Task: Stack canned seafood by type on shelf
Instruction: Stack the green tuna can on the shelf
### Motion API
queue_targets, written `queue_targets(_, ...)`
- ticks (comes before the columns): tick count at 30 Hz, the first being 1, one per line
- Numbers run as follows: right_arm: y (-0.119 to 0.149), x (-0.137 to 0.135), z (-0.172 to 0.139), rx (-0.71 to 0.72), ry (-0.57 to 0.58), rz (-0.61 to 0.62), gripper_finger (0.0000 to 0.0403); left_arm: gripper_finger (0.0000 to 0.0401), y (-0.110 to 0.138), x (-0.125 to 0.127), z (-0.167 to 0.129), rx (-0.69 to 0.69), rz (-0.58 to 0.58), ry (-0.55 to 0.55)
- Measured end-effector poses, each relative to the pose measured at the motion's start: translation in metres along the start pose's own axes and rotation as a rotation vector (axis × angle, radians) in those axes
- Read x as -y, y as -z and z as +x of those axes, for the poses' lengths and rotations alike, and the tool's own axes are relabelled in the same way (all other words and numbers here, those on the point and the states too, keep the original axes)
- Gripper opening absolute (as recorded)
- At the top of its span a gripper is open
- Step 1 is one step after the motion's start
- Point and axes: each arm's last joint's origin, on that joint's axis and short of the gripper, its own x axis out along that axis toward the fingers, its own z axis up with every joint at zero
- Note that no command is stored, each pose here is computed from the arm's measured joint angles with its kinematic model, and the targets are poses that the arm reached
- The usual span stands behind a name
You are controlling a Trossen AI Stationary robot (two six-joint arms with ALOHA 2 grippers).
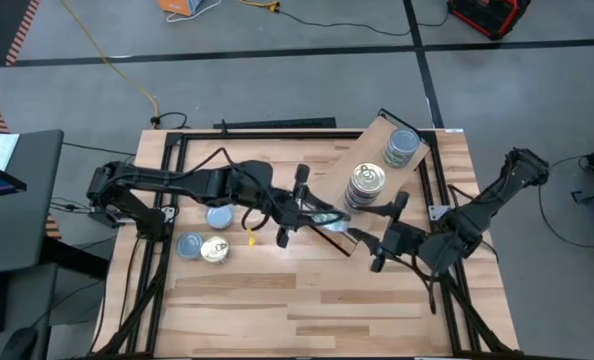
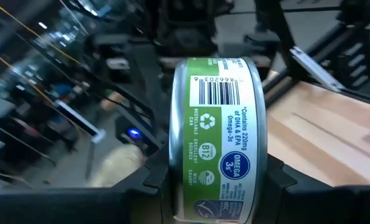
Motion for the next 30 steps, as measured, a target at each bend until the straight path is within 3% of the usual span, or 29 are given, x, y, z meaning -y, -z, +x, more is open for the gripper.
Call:
queue_targets(12,-0.004,0.016,0.022,0.010,0.047,-0.028,0.0277,0.0125,-0.007,-0.006,0.000,0.063,0.068,-0.066)
queue_targets(17,-0.010,0.016,0.023,0.091,-0.042,-0.038,0.0277,0.0125,-0.008,-0.007,-0.001,0.065,0.064,-0.077)
queue_targets(30,-0.023,0.020,0.022,0.206,-0.052,-0.015,0.0263,0.0125,-0.009,-0.008,-0.001,0.075,0.044,-0.089)
